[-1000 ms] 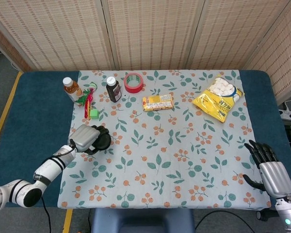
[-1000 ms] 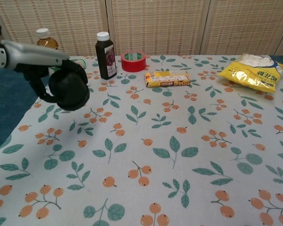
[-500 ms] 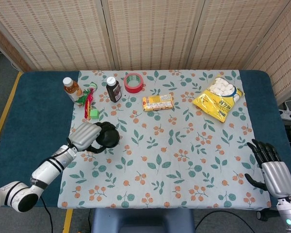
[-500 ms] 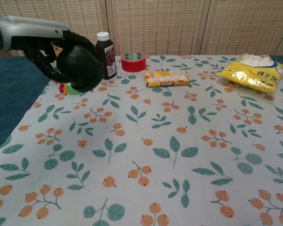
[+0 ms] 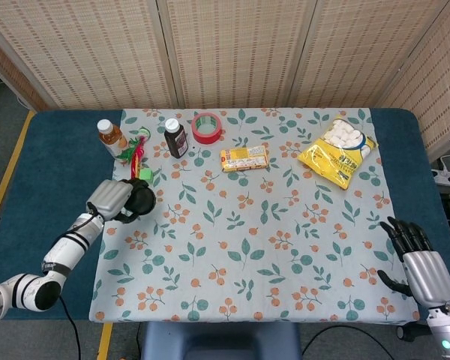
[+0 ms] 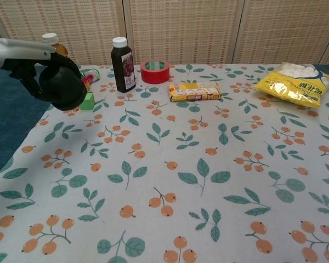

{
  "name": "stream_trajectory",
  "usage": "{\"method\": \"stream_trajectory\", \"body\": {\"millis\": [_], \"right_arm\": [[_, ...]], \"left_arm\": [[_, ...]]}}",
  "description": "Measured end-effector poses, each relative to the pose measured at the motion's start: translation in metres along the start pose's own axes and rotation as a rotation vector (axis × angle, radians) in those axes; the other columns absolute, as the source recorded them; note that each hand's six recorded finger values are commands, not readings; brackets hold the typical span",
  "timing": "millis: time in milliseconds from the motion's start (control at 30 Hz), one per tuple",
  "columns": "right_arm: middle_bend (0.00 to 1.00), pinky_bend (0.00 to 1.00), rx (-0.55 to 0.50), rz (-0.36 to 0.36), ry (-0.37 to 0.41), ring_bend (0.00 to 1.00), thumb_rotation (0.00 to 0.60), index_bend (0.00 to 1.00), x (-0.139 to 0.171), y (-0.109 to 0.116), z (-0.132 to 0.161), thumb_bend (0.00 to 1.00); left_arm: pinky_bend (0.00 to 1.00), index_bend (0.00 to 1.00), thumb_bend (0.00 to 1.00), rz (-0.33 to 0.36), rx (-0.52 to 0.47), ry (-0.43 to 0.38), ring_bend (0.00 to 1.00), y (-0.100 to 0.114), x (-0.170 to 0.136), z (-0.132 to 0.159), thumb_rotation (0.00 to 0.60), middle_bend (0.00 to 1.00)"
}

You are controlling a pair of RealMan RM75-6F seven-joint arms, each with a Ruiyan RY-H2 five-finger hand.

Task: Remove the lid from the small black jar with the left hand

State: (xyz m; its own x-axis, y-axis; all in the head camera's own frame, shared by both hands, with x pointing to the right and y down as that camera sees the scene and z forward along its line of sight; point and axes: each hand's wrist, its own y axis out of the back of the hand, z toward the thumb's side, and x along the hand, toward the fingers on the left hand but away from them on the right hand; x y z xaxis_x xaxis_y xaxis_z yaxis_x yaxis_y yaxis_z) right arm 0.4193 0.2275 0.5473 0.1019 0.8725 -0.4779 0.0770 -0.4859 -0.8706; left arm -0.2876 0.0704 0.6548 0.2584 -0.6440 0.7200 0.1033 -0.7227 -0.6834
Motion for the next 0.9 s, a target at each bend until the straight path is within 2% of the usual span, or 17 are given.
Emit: {"method": "stream_trajectory", "body": {"millis": [67, 167, 267, 333, 433, 567, 700, 800, 900], "right_arm": [[0.00, 0.00, 0.017, -0.014, -0.008, 0.00, 0.600, 0.00, -0.001, 0.001, -0.001, 0.15], [0.00, 0.00, 0.045, -0.036, -0.026, 0.00, 0.600, 0.00, -0.001, 0.001, -0.002, 0.15], [0.00, 0.00, 0.045, -0.042, -0.042, 0.00, 0.600, 0.00, -0.002, 0.001, -0.004, 0.15], [0.00, 0.00, 0.042, -0.037, -0.041, 0.00, 0.600, 0.00, -0.002, 0.000, -0.004, 0.15], [0.00, 0.00, 0.036, -0.030, -0.035, 0.00, 0.600, 0.00, -0.001, 0.000, -0.004, 0.15], [0.00, 0.00, 0.035, -0.029, -0.035, 0.00, 0.600, 0.00, -0.001, 0.001, -0.005, 0.15], [0.00, 0.00, 0.036, -0.019, -0.031, 0.00, 0.600, 0.00, -0.002, -0.002, -0.003, 0.15], [0.00, 0.00, 0.039, -0.011, -0.025, 0.00, 0.600, 0.00, -0.002, -0.004, -0.001, 0.15], [0.00, 0.00, 0.037, -0.004, -0.020, 0.00, 0.600, 0.00, -0.002, -0.006, 0.001, 0.15]], "left_arm": [[0.91, 0.73, 0.82, -0.011, 0.114, 0.007, 0.66, -0.001, -0.002, 0.002, 0.600, 0.78], [0.92, 0.73, 0.82, -0.020, 0.224, -0.027, 0.66, -0.002, -0.006, 0.012, 0.600, 0.78], [0.93, 0.73, 0.80, -0.006, 0.265, -0.082, 0.66, 0.001, -0.012, 0.026, 0.600, 0.78], [0.93, 0.73, 0.79, 0.007, 0.252, -0.117, 0.66, 0.003, -0.014, 0.033, 0.600, 0.78], [0.93, 0.73, 0.79, 0.020, 0.161, -0.166, 0.66, 0.005, -0.016, 0.041, 0.600, 0.78], [0.92, 0.73, 0.79, -0.013, -0.103, -0.200, 0.66, 0.003, -0.012, 0.040, 0.600, 0.78], [0.92, 0.73, 0.79, -0.076, -0.334, -0.191, 0.66, -0.010, -0.004, 0.027, 0.600, 0.78], [0.92, 0.73, 0.78, -0.126, -0.421, -0.175, 0.66, -0.024, 0.000, 0.018, 0.600, 0.78], [0.92, 0.73, 0.78, -0.174, -0.416, -0.165, 0.66, -0.041, 0.003, 0.013, 0.600, 0.78]]}}
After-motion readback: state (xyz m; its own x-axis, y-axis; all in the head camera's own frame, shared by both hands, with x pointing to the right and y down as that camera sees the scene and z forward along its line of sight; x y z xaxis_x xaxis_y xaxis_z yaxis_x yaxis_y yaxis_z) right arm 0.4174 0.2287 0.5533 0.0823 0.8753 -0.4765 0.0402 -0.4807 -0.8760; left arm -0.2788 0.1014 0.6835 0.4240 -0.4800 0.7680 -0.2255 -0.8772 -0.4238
